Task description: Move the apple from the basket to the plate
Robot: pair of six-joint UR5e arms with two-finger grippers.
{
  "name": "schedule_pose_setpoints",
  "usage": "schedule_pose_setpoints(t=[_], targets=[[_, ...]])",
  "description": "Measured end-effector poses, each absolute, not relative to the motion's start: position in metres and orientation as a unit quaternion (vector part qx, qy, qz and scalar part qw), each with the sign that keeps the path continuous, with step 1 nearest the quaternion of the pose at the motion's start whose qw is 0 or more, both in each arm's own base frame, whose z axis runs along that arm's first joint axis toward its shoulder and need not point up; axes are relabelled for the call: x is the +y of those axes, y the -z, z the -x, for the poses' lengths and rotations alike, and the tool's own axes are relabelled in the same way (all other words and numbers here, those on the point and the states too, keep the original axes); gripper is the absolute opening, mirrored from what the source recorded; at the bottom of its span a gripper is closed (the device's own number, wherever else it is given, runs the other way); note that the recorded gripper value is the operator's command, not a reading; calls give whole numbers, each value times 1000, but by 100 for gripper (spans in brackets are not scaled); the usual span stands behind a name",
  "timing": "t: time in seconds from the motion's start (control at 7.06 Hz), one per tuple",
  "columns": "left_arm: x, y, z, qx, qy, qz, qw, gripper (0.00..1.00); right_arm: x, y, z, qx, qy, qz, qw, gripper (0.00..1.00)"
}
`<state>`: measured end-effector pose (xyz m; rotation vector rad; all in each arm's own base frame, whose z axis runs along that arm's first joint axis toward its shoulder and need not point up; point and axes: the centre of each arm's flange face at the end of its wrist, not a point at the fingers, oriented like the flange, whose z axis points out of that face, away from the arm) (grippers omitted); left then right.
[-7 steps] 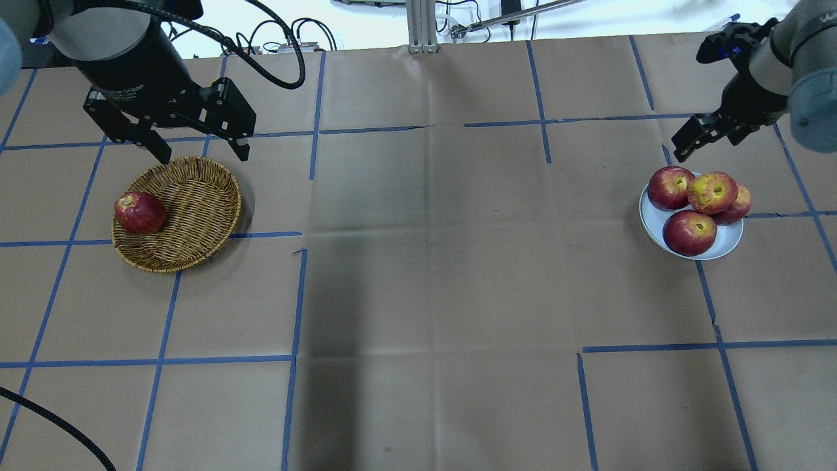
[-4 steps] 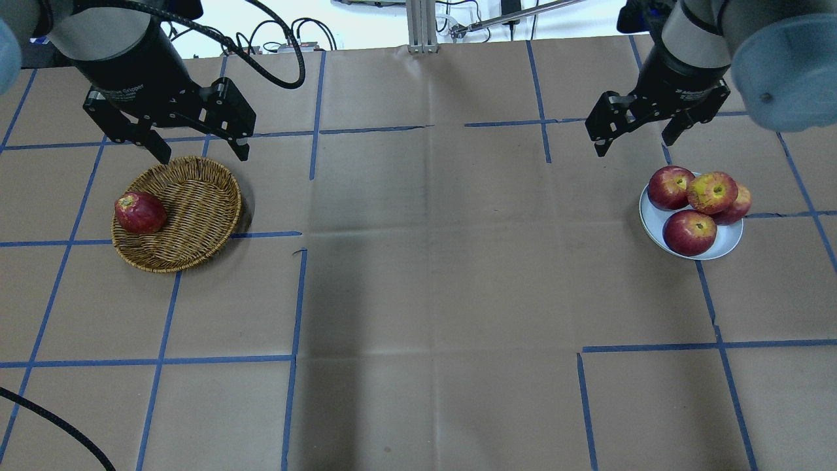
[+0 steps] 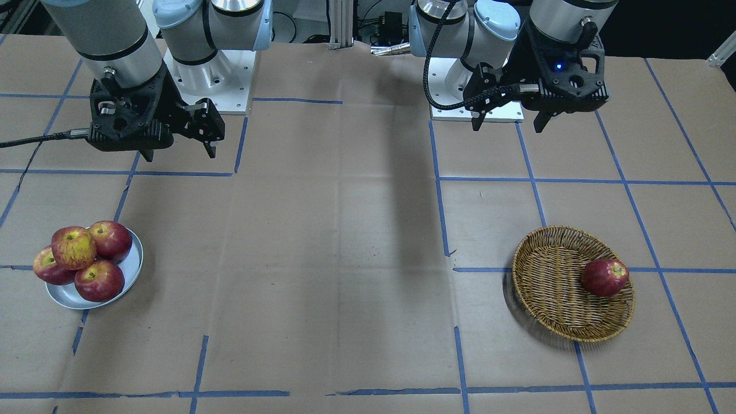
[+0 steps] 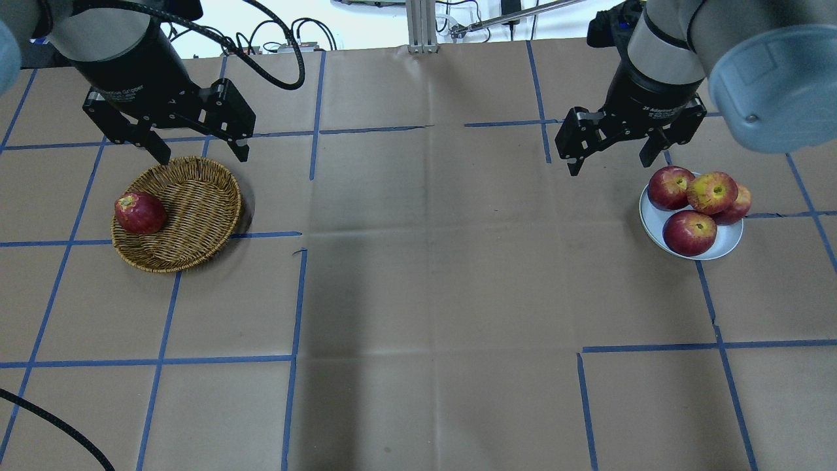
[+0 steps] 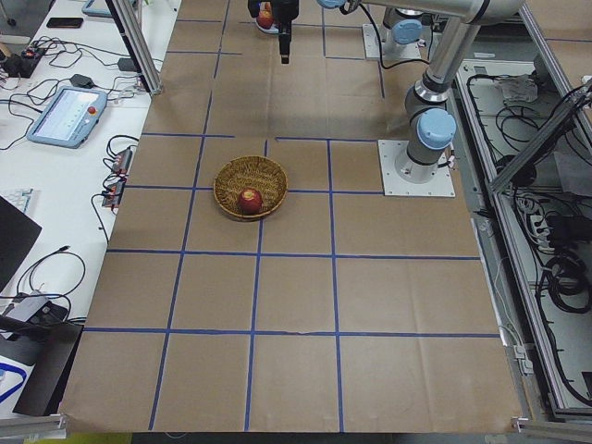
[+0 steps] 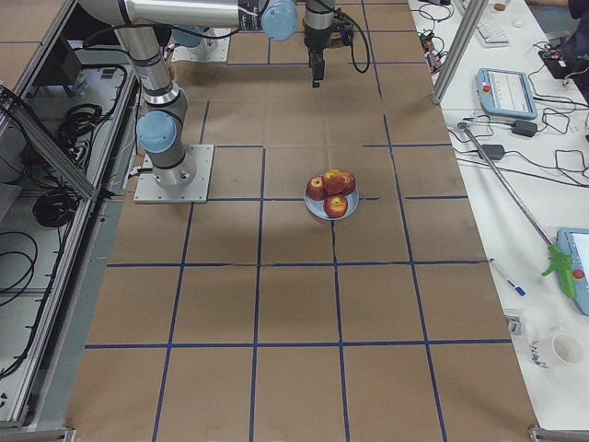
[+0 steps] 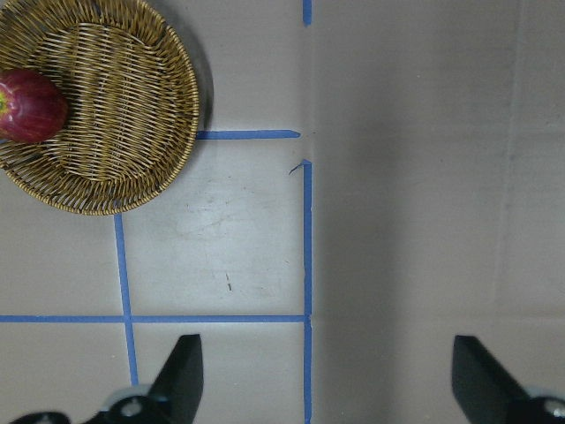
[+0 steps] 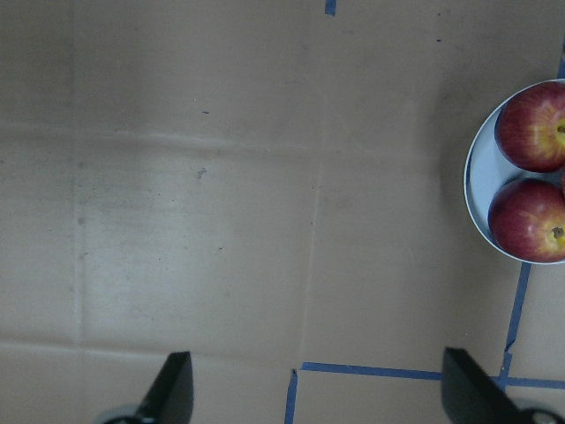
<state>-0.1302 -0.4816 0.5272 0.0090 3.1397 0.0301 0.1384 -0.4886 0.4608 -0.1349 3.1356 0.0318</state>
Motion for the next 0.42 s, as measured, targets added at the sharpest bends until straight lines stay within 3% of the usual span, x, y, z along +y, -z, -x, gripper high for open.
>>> schedule_pose_setpoints(t=[0.42], targets=[[-481, -526, 130, 1000, -11, -3, 1, 99, -489, -460, -133, 999, -13, 37, 1, 100]])
